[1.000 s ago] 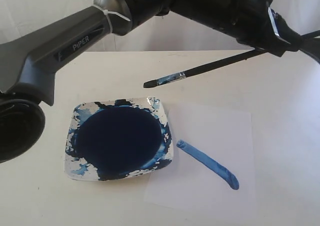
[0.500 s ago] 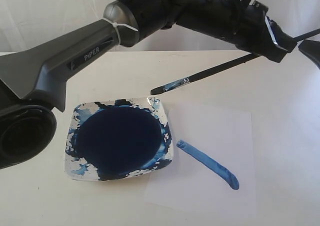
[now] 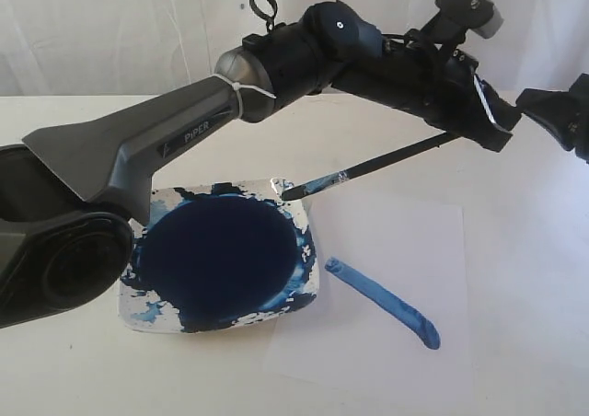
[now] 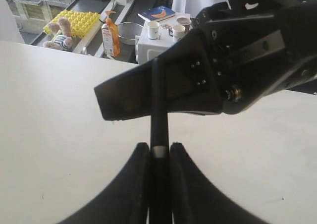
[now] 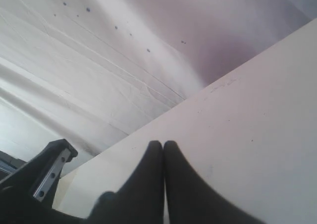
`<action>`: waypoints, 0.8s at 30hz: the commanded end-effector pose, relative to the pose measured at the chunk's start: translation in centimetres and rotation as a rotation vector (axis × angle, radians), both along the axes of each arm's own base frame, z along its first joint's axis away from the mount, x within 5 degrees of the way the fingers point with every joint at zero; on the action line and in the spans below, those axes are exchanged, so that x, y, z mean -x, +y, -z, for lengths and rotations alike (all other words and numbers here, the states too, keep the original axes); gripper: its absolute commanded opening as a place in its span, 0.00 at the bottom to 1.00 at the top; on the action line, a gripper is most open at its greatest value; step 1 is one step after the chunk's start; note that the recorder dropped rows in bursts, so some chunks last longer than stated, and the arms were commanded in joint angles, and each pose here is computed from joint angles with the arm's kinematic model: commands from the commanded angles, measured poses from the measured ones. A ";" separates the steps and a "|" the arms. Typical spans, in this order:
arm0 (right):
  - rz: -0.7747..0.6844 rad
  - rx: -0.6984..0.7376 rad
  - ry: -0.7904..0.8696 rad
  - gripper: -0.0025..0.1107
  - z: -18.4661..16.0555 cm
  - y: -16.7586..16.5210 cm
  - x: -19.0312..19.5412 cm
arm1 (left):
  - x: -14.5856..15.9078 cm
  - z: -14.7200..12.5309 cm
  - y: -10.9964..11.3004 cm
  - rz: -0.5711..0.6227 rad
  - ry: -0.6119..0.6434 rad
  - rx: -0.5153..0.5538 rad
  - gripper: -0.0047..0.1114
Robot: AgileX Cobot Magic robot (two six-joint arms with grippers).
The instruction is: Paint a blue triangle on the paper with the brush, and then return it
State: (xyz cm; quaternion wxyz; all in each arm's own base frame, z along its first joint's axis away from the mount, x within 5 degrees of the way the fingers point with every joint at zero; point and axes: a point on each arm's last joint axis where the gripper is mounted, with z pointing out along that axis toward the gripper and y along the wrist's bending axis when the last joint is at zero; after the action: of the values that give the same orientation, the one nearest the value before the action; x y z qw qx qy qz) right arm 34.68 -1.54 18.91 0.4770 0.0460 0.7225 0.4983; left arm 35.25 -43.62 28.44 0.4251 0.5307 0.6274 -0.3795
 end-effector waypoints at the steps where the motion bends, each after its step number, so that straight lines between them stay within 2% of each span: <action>1: -0.013 0.006 -0.023 0.02 -0.3 0.1 0.3 | 0.0 -0.5 0.1 0.000 -0.013 0.020 0.04; 7: -0.026 -0.001 -0.020 0.02 -0.3 0.7 0.2 | 0.1 1.4 -0.3 0.040 0.049 -0.003 0.04; 24: -0.047 0.025 -0.055 0.02 -1.5 0.8 0.4 | 0.4 2.0 -0.3 0.091 0.046 -0.033 0.04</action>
State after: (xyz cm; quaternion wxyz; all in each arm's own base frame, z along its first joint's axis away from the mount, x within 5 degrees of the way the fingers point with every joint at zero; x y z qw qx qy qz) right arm 34.45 -0.97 19.47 0.4751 0.0268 0.7258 0.4967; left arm 35.06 -44.00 26.61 0.3936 0.5441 0.6271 -0.3947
